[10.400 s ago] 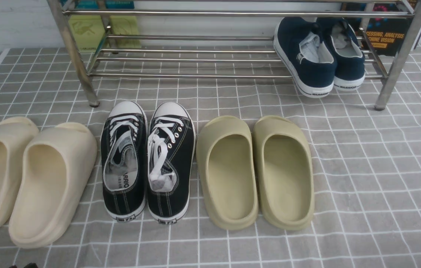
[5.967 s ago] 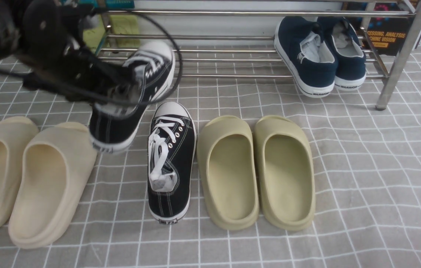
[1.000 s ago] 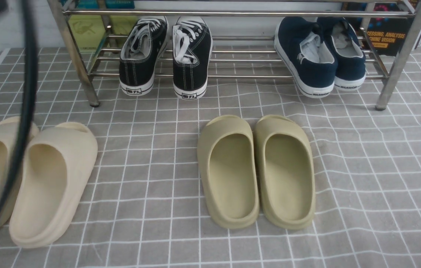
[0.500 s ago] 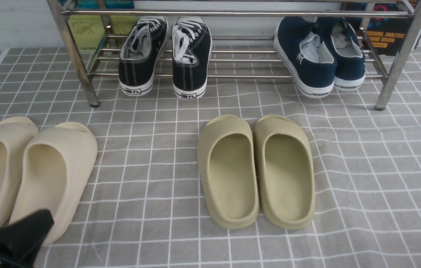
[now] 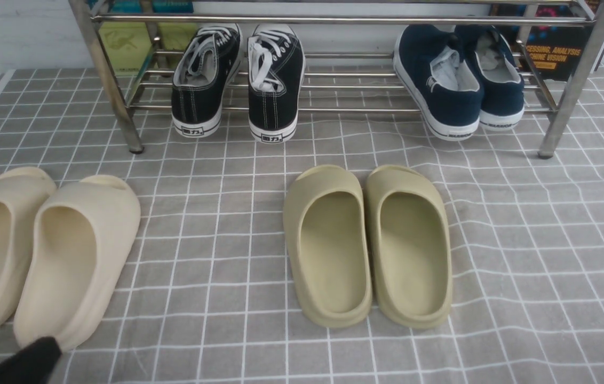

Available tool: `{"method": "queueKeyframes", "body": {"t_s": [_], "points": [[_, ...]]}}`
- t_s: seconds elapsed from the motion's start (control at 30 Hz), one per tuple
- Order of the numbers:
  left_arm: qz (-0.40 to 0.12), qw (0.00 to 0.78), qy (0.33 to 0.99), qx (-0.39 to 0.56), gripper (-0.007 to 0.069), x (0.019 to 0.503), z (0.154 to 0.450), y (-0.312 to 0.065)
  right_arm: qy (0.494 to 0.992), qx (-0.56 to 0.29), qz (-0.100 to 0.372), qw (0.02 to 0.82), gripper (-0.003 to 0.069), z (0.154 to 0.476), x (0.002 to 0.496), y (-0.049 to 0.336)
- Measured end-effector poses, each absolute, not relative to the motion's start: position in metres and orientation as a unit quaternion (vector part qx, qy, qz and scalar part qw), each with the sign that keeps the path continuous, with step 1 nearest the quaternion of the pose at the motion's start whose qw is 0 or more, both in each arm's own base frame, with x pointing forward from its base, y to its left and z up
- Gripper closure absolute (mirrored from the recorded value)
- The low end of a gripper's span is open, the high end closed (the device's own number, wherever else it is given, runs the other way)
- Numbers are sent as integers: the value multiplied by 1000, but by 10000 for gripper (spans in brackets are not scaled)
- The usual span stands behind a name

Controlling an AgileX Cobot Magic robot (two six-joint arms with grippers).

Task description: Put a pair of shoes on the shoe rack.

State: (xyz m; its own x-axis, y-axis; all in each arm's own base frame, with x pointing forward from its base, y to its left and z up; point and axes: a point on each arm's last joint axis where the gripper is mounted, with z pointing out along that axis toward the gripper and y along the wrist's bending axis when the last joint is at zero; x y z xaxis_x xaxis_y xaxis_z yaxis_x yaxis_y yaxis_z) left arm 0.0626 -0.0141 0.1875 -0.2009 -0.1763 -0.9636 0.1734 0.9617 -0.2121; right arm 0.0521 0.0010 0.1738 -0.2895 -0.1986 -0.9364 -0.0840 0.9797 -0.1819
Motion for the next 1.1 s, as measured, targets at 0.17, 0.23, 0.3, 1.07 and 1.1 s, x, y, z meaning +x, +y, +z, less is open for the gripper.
{"method": "queueKeyframes", "body": {"t_s": [0.17, 0.23, 0.3, 1.07, 1.1], "points": [[-92, 628, 772, -44, 638, 55, 180, -6, 801, -88, -49, 589, 420, 174, 52, 1], [-78, 599, 795, -56, 638, 53, 174, -5, 802, -88, -49, 589, 420, 174, 52, 1], [-65, 583, 809, -48, 638, 52, 169, -4, 802, -88, -49, 589, 420, 174, 52, 1], [-46, 580, 813, -21, 638, 52, 168, -4, 802, -88, -49, 589, 420, 174, 52, 1], [-46, 580, 813, -21, 638, 52, 168, -4, 802, -88, -49, 589, 420, 174, 52, 1]]}}
